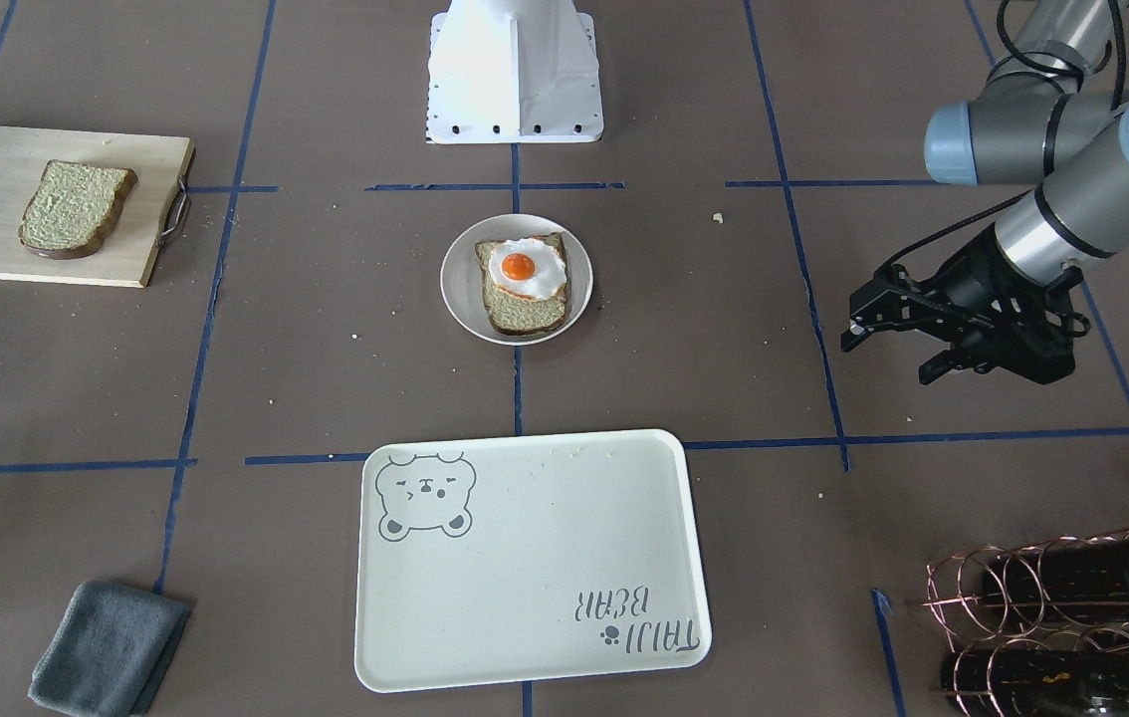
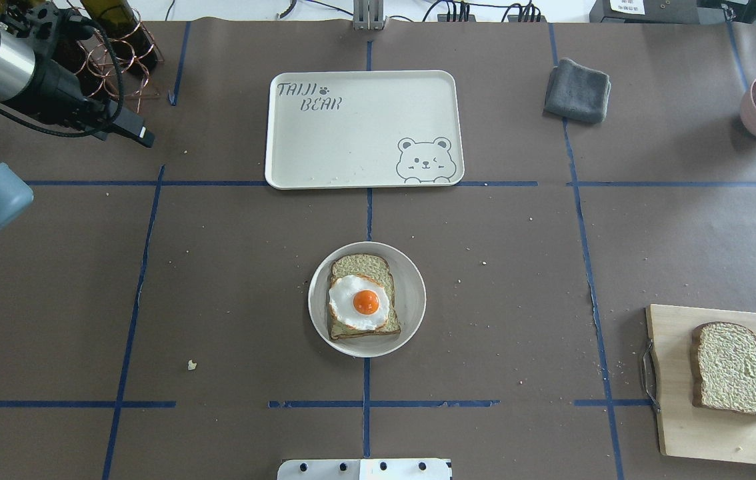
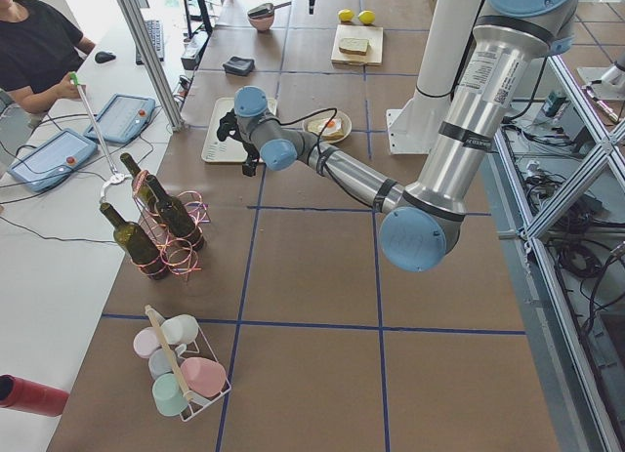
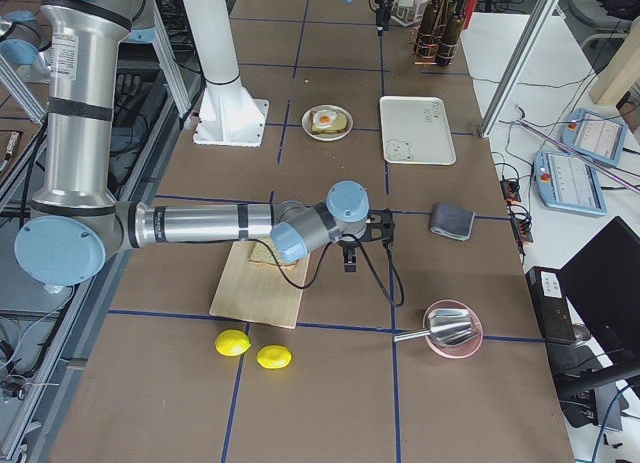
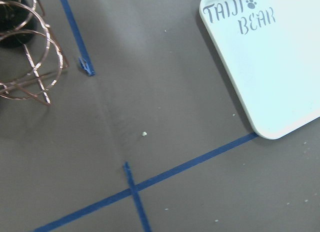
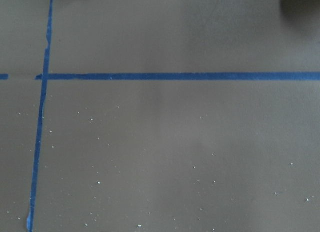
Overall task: Make sandwich and place on tray
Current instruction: 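Move the right gripper down to the bread slice on the cutting board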
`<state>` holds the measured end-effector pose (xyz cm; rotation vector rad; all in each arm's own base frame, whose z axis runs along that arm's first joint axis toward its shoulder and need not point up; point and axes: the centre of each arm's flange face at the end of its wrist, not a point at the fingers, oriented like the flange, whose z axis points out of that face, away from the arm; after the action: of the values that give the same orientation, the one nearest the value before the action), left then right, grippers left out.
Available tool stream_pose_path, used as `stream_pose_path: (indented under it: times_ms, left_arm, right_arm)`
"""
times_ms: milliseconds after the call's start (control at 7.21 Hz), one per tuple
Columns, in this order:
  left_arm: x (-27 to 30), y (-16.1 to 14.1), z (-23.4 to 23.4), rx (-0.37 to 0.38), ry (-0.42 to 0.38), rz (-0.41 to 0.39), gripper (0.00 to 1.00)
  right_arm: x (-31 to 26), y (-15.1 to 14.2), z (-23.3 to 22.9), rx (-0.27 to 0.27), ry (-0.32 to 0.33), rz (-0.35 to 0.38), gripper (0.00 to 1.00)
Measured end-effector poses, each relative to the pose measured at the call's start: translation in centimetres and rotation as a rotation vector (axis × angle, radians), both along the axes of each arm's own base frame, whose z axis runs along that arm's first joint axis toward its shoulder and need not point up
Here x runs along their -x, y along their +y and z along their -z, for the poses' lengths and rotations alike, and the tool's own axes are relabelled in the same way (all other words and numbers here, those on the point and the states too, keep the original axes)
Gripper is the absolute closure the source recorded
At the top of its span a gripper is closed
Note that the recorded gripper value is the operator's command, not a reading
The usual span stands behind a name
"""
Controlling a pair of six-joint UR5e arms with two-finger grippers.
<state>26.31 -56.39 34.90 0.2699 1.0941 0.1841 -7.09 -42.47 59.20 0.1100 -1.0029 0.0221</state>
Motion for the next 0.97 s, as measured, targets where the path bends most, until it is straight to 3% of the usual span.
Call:
stream_pose_path:
  times_ms: [277, 694, 971]
  left_arm:
    - [-2.2, 1.7, 2.4, 0.033, 0.031, 0.035, 0.0]
    - [-3.6, 2.9, 4.6, 0.055, 0.055, 0.06, 0.0]
    - [-3.7, 3.0, 4.8, 0.057, 0.059, 0.061, 0.0]
  right_arm:
    - [3.1, 5.4, -1.1, 0.05, -0.01, -0.031, 0.01]
    - [6.4, 13.1, -1.4, 0.112, 0.036, -0.022, 0.01]
    - [8.3, 15.8, -2.3, 0.123, 0.067, -0.025, 0.02]
